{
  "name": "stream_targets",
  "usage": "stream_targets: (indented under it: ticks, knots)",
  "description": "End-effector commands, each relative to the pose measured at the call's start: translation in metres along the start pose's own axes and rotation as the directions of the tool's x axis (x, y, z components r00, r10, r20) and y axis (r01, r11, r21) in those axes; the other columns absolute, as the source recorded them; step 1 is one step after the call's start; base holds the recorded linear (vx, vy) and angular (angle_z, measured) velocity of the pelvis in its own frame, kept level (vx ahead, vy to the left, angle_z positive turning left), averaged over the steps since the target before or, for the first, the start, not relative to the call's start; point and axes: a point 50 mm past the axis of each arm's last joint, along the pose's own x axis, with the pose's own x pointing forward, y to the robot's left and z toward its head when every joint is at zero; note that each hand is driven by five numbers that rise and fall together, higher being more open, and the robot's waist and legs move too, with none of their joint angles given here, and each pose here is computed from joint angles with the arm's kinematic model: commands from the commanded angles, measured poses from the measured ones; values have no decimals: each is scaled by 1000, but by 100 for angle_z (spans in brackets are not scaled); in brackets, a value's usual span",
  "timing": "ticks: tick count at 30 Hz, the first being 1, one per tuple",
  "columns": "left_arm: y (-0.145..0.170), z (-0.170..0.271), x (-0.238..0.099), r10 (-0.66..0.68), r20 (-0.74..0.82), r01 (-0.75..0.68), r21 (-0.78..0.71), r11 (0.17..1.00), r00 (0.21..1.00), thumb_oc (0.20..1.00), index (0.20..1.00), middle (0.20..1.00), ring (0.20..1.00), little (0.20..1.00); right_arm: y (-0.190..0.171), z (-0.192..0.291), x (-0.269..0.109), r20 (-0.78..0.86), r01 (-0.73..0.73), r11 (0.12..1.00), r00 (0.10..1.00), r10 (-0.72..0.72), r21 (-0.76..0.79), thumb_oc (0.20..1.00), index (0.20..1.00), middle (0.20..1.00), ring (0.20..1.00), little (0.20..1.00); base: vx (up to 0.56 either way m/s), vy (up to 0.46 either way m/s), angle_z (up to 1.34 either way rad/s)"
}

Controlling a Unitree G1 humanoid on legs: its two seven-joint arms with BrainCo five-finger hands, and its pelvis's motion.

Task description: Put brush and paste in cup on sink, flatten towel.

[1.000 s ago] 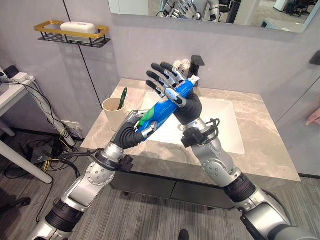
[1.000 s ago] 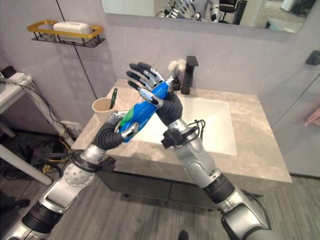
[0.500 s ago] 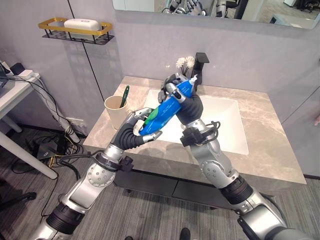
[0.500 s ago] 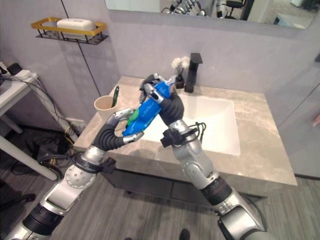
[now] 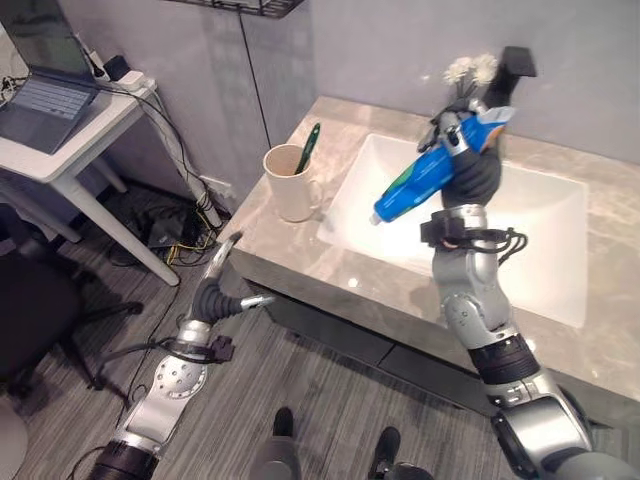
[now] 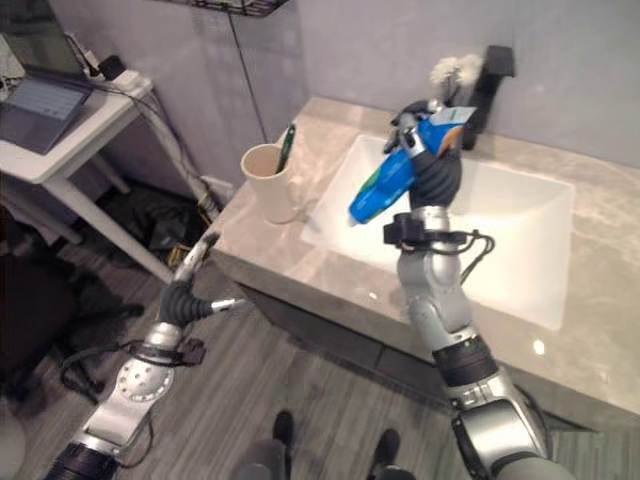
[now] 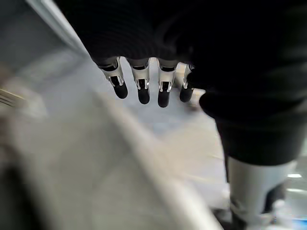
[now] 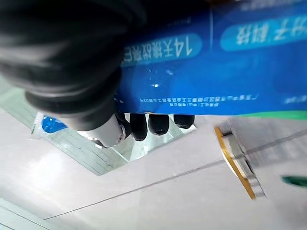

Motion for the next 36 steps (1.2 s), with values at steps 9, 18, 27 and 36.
stream_targets:
  ticks: [9, 18, 27, 36]
  knots:
    - [17, -113, -92, -65, -562, 226, 222, 948, 825, 1000, 1000, 1000, 1000, 1000, 57, 67, 42, 366, -192, 981, 911, 189, -28, 200, 200, 200, 200, 200, 161, 195, -5]
    - [2, -155, -152, -10, -816, 261, 172, 950, 578, 1000, 1000, 1000, 1000, 1000, 81, 66, 54, 349, -274, 961, 898, 269, -35, 200, 200, 200, 200, 200, 39, 111, -13]
    - [-4, -158, -159, 33, -847, 177, 149, 973, 530, 1000, 1000, 1000, 1000, 1000, 91, 66, 58, 332, -313, 948, 890, 313, -55, 200, 200, 200, 200, 200, 41, 26, -3]
    - [-14, -155, -154, 2, -834, 177, 119, 977, 551, 1000, 1000, 1000, 1000, 1000, 81, 51, 45, 259, -330, 941, 905, 338, -73, 200, 200, 200, 200, 200, 18, 15, 7]
